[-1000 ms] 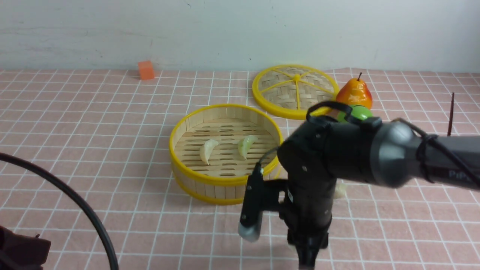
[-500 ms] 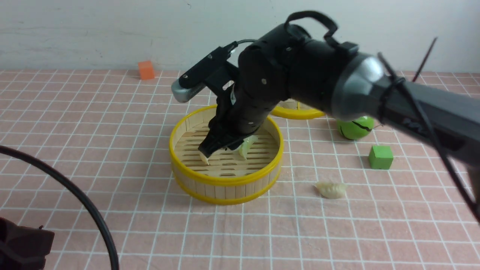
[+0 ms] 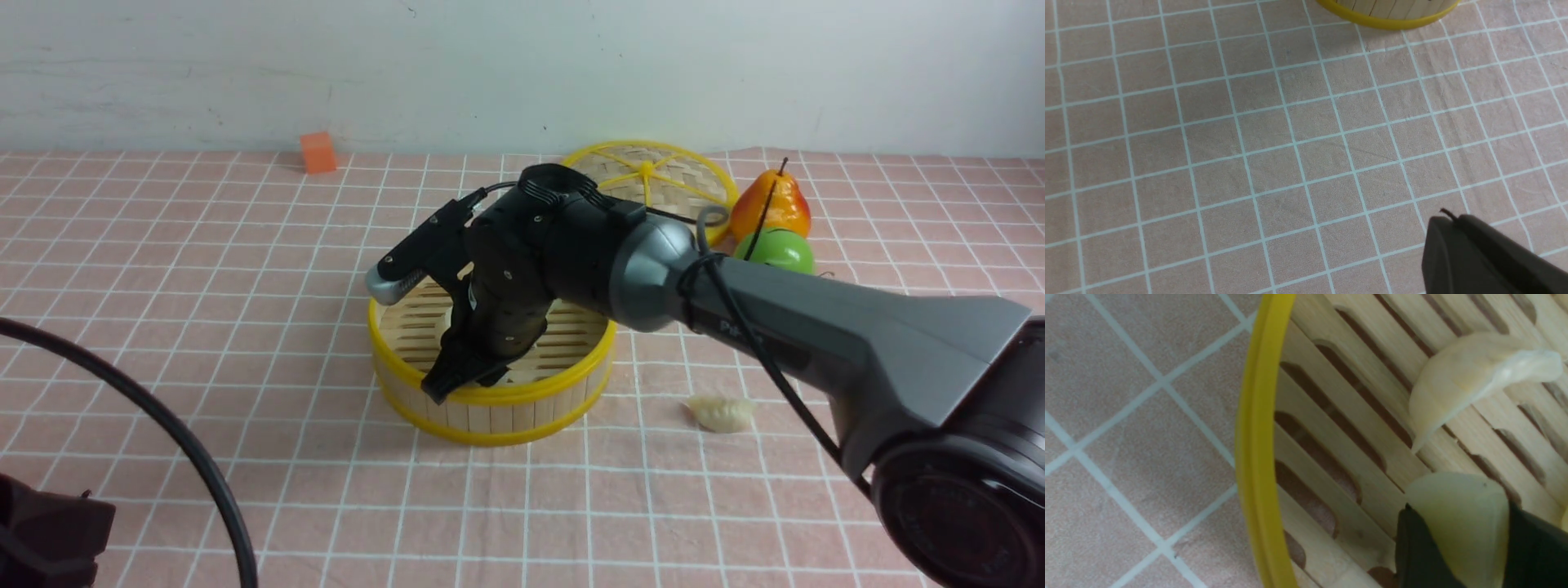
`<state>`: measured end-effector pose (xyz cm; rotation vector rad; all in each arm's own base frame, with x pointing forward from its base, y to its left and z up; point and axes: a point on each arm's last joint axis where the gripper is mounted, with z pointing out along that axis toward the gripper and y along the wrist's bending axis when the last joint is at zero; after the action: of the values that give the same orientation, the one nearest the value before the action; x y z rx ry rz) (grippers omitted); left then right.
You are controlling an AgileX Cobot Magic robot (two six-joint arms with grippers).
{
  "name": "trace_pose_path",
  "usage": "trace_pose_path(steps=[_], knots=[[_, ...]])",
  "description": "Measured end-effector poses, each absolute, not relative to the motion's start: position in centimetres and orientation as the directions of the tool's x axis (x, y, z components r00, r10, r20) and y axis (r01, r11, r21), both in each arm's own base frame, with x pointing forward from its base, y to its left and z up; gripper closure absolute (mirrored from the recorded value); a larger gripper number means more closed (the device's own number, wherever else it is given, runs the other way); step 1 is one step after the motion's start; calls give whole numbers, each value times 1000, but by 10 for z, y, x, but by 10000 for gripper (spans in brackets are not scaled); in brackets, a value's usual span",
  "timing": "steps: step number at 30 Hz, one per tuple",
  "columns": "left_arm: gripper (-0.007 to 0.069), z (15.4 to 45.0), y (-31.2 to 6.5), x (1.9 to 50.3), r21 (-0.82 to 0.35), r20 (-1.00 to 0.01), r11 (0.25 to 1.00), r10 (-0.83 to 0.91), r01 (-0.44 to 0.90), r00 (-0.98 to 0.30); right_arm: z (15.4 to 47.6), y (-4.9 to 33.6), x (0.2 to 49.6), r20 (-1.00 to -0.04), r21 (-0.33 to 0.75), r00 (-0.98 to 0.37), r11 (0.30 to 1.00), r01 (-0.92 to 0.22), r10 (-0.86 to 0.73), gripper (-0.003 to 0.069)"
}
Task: Put the dumplings into the steamer on the table with the pink tablecloth.
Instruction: 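Place the dumpling in the bamboo steamer basket with the right gripper, then reach for and grasp a dumpling lying on the table beside the steamer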
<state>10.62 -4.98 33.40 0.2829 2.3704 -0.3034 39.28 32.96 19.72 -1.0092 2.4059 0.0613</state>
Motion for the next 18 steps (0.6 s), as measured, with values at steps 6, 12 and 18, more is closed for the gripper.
trace_pose_path(steps=[6,12,18], knots=[[638,334,-49,107,-128,-688,950,122,285,-715,227,325,390,-399,-166,-624,722,-671,-672,188],[635,334,-49,107,-122,-690,951,125,285,-713,278,313,385,-396,-197,-574,676,-710,-717,69],[627,334,-49,107,-122,-690,951,125,285,-713,331,267,377,-449,-194,-582,710,-677,-678,111]])
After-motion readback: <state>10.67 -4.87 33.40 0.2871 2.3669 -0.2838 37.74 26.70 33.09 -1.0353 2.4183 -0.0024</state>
